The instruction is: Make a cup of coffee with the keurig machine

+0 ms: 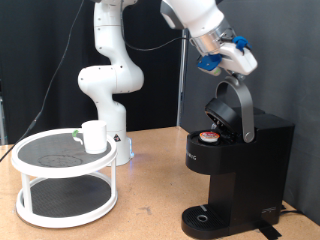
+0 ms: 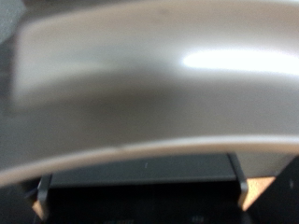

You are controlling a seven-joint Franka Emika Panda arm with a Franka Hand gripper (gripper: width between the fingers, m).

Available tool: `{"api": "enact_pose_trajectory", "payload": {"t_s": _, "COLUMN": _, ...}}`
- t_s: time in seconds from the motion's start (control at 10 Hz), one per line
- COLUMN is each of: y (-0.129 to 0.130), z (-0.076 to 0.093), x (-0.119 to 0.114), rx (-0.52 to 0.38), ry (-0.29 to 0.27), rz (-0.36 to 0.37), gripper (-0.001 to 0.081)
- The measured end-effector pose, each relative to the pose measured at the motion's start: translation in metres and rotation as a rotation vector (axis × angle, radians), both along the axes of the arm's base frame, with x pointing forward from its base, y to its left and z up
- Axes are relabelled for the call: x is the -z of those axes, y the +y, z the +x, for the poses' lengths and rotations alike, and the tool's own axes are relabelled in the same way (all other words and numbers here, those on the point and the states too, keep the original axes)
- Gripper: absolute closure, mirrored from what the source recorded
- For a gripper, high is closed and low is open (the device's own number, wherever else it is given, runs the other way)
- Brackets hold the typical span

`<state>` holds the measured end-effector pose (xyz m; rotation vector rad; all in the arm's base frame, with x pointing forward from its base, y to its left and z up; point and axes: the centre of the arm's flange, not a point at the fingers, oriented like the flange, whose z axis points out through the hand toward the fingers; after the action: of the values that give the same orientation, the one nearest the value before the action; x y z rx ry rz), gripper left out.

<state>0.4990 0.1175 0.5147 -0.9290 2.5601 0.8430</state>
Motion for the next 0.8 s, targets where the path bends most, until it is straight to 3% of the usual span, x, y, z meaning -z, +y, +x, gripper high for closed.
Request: {"api": "enact_pose_trajectory", "payload": {"t_s": 0.8, "y": -0.047, "z": -0.016, "x": 0.026, "rx": 0.001, "ry": 0.001, "rz": -0.084, "gripper": 0.0806}}
